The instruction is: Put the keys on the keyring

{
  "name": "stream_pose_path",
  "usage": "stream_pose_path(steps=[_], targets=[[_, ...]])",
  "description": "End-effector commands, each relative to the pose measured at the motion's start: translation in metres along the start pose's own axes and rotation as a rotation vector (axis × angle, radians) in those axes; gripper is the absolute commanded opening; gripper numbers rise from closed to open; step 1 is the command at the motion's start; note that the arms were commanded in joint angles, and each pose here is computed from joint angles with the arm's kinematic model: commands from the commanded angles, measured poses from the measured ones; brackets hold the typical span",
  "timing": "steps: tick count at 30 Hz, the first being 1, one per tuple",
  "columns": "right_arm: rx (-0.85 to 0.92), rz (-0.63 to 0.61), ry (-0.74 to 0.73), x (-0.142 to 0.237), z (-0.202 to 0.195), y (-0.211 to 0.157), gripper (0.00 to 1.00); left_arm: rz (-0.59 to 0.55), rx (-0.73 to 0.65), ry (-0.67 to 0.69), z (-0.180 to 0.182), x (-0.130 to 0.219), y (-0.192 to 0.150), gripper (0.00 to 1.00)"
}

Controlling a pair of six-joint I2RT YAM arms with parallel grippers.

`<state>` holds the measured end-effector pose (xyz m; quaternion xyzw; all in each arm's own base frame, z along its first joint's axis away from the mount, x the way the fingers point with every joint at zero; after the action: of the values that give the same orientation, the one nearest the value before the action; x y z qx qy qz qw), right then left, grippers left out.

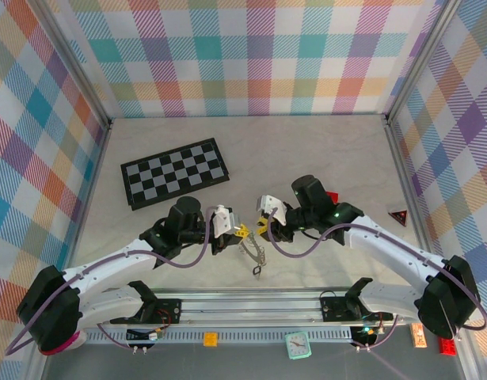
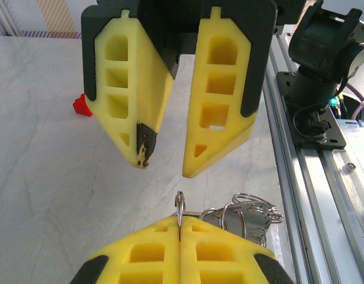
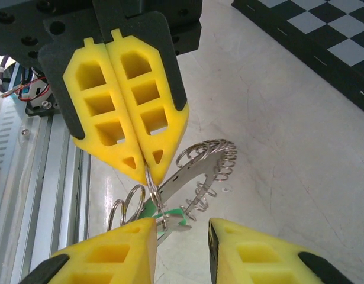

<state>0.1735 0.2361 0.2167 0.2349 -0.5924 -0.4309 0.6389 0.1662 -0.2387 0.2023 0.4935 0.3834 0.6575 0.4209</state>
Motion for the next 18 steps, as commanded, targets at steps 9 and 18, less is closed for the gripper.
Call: stream_pose_path(steps=[9, 18], targets=[[-0.017, 0.002, 0.086, -0.0086, 0.0031, -0.0007, 0.23, -0.083, -0.048, 0.001, 0.0003, 0.0041, 0.0159, 0.0], [-0.017, 0.01, 0.108, -0.0084, 0.0052, -0.0007, 0.07, -0.086, -0.053, 0.008, 0.0006, 0.005, 0.0169, 0.0]])
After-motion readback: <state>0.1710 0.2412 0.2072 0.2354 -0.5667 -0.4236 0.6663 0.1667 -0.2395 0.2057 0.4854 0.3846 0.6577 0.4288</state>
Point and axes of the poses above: each hand's point on the last joint's axis, 136 mm out from that joint toward the fingers, its own x axis back along the fingers, its own z axis along the line the jaws close on, y = z × x, the point moved 6 cm from there along x, back along the fingers, and after that the axes turned 10 degrees about -x, right-handed, at the moved point
